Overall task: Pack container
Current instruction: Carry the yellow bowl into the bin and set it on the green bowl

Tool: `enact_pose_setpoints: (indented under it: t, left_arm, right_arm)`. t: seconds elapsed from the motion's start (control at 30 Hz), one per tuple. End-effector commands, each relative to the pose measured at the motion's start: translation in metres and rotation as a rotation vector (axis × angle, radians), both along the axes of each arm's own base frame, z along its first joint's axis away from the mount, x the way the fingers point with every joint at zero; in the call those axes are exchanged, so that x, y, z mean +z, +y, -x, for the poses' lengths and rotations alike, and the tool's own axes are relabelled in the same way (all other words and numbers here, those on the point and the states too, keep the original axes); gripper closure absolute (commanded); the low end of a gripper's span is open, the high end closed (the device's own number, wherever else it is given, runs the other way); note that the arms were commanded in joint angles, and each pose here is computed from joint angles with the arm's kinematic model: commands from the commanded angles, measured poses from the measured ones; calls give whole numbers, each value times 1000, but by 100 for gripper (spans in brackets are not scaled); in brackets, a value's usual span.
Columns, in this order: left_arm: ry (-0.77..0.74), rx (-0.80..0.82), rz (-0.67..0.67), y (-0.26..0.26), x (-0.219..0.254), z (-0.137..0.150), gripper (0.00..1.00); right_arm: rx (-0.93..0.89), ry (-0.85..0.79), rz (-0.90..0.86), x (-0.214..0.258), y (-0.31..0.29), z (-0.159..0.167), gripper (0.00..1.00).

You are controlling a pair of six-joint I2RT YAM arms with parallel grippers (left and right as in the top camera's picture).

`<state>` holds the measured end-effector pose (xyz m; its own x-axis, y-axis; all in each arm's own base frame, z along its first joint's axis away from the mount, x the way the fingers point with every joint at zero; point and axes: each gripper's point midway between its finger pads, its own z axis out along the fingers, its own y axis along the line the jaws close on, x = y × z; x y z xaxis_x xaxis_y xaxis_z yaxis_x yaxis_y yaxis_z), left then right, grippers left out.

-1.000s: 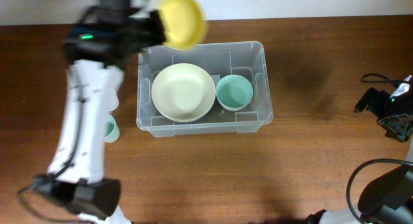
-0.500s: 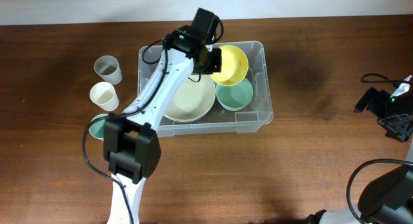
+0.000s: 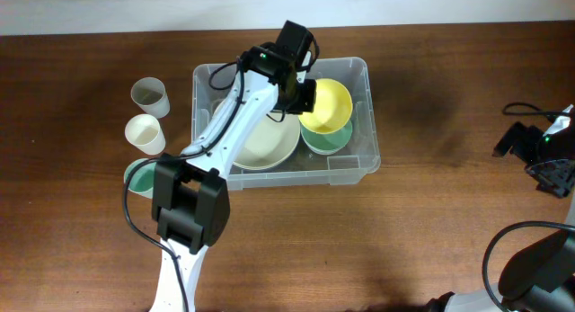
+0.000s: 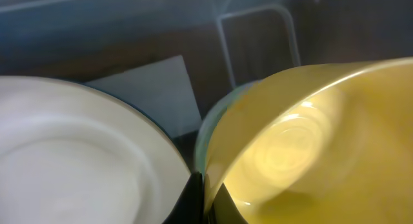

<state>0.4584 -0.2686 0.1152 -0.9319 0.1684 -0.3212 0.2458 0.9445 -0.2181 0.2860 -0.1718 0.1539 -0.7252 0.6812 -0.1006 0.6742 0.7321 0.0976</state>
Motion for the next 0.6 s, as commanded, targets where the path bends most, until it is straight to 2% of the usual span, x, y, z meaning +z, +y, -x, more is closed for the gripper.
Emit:
enact_pose_setpoints:
  t: [0.0, 0.17, 0.33, 0.57]
  left_arm:
    - [14, -65, -4, -12, -2, 11, 98]
    - [15, -60, -34, -9, -4, 12, 98]
    - [24, -55, -53, -6, -9, 13, 92]
    - [55, -56, -70, -5, -23, 15, 92]
  right_arm:
    - [6, -6, 2, 1, 0, 1, 1]
    - [6, -6, 2, 1, 0, 1, 1]
    - [6, -6, 2, 1, 0, 0, 1]
    - [6, -6, 2, 1, 0, 1, 1]
